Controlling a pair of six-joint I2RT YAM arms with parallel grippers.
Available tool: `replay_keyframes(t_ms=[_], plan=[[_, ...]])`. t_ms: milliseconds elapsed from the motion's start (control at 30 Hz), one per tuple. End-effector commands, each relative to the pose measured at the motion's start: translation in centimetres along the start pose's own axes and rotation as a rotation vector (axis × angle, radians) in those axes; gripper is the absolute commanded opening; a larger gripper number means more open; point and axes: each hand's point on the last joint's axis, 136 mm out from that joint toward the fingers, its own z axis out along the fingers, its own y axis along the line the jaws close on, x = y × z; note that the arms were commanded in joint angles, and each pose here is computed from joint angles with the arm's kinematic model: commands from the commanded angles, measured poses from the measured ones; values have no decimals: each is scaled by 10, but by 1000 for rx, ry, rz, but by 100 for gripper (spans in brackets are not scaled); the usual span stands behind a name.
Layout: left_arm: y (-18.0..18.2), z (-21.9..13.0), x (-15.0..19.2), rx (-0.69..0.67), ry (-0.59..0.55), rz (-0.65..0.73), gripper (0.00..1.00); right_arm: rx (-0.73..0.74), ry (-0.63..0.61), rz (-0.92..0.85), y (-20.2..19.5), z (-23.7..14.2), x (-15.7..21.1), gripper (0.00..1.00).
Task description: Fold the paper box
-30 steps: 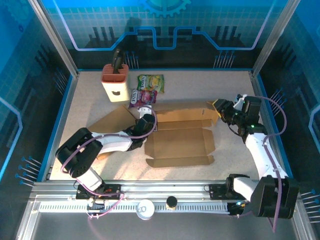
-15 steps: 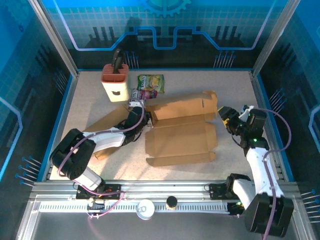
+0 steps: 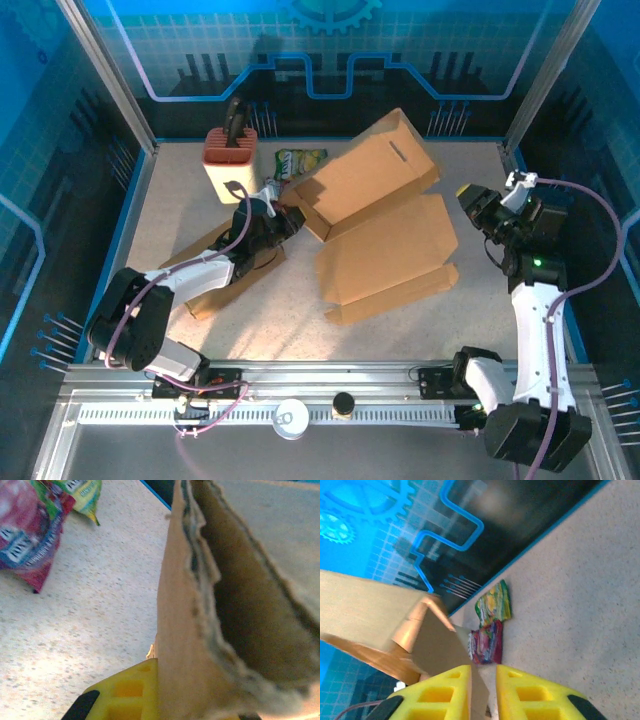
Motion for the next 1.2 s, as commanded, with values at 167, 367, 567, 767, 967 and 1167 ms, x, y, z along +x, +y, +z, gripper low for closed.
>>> replay_keyframes(t_ms=[167, 367, 567, 767, 967, 1167], plan=[[-35, -3, -9, 145, 11, -81, 0, -154, 132, -10, 33, 11, 3, 45], [-31, 0, -7, 137, 17, -94, 0, -216, 188, -28, 53, 15, 13, 37], [-28, 5, -7, 129, 23, -98, 0, -233, 173, -34, 60, 3, 20, 38], [-26, 7, -8, 126, 24, -102, 0, -262, 159, -27, 67, -6, 18, 41], [-29, 7, -8, 135, 32, -101, 0, -262, 186, -12, 66, 9, 14, 46], [-29, 6, -7, 136, 35, -99, 0, -299, 230, -51, 83, 24, 16, 49]])
